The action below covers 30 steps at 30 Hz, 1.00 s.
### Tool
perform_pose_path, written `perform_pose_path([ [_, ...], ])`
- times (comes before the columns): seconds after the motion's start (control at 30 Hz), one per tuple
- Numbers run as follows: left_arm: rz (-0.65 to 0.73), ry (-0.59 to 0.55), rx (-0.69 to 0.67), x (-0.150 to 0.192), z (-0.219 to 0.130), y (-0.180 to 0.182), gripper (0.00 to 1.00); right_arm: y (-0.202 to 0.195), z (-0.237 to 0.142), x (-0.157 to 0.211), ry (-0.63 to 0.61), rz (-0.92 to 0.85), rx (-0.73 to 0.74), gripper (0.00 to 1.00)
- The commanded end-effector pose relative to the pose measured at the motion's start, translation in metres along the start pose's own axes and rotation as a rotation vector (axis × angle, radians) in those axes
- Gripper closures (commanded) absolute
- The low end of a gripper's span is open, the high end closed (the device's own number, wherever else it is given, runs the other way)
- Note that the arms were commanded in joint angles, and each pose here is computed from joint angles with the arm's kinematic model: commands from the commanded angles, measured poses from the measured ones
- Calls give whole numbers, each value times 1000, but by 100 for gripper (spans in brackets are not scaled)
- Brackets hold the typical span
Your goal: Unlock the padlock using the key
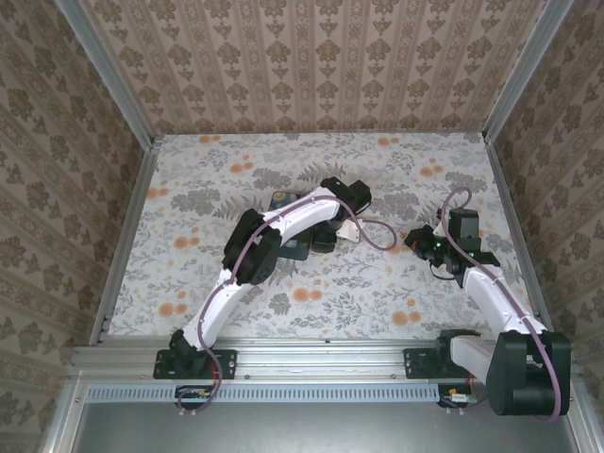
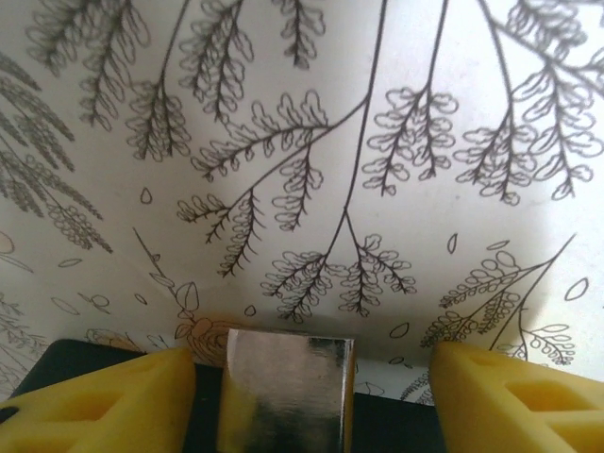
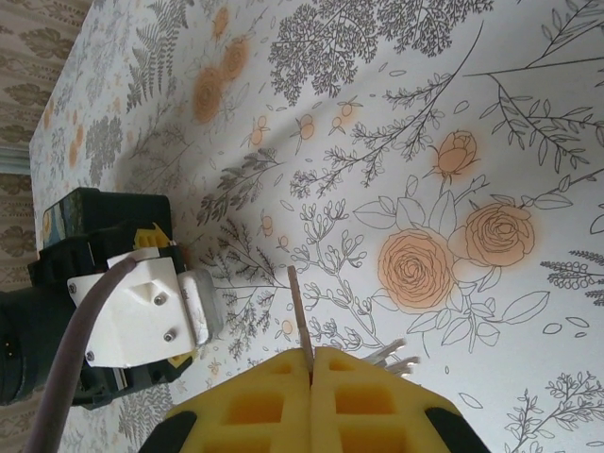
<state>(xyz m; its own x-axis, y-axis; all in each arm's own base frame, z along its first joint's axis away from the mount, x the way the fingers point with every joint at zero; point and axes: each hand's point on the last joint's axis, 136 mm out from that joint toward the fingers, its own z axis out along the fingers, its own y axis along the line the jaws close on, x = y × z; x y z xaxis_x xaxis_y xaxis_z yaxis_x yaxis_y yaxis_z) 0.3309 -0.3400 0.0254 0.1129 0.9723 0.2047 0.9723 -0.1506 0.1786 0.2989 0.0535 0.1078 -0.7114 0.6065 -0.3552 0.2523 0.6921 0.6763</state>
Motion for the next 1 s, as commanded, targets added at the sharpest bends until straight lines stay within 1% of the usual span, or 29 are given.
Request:
perform_pose_path([
  [0.0, 13, 74, 40, 18, 11, -1, 35, 13, -1, -8, -3, -11, -47, 100],
  [0.07, 8, 73, 46, 20, 11, -1, 38, 13, -1, -8, 0, -12, -47, 100],
  [0.1, 3, 69, 52, 20, 11, -1, 41, 14, -1, -8, 1, -13, -48, 100],
  [0.17, -9, 57, 58, 19, 10, -1, 51, 16, -1, -9, 4, -17, -53, 100],
  [0.23, -16, 54, 63, 19, 8, -2, 58, 17, -2, -9, 7, -22, -54, 100],
  [0.37, -57, 19, 44, 18, -6, 5, 66, 18, -5, -8, 18, -60, -50, 100],
  [0.5, -108, -71, 5, 16, -30, 15, 69, 22, -8, -7, 31, -89, -51, 100],
  [0.67, -176, -236, -42, 18, -77, 26, 71, 29, -12, -10, 23, -92, -75, 100],
  [0.9, -212, -397, -84, 25, -130, 23, 72, 35, -13, -13, 16, -95, -93, 100],
  [0.97, -229, -465, -80, 26, -147, 18, 72, 40, -14, -13, 17, -98, -103, 100],
])
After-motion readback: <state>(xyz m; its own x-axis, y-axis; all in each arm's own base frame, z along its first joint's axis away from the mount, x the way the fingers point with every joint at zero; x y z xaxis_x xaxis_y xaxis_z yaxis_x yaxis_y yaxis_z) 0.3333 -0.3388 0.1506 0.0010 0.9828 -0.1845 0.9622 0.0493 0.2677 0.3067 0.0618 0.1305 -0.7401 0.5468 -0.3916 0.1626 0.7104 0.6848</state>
